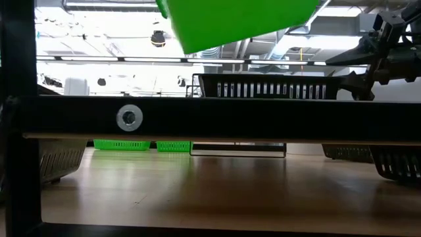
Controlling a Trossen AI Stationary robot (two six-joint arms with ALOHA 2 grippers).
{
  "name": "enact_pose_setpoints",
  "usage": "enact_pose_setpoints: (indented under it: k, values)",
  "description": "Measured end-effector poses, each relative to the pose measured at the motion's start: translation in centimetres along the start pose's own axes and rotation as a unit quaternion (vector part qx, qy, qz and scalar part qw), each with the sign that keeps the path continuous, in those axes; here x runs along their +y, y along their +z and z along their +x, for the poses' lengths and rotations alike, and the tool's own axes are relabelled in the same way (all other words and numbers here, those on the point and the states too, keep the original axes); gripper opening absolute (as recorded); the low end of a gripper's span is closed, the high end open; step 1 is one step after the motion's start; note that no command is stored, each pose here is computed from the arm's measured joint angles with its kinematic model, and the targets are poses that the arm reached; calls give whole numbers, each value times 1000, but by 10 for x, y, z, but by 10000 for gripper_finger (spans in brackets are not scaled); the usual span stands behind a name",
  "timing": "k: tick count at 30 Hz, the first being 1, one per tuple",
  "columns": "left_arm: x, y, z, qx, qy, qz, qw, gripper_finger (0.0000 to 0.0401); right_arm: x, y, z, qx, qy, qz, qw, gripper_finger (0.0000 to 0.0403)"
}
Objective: Stack baskets on shelf by color
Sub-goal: Put the green bin on the shelf
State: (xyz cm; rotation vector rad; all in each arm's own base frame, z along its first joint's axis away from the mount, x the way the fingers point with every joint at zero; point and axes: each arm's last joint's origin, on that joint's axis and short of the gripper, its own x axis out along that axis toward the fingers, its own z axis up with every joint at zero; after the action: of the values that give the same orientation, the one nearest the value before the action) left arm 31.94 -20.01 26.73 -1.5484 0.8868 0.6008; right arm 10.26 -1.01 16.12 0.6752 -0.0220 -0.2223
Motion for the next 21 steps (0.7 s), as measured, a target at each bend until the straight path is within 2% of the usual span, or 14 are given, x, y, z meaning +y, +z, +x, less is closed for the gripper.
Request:
enact_pose_setpoints:
  k: [14, 21]
  values:
    - [3, 8, 10, -9, 33, -15, 999, 0, 0, 0, 0, 1, 1, 0, 1000, 218]
    - [0, 11, 15, -10, 27, -3, 1000, 0, 0, -1, 0, 4, -2, -1, 1000, 218]
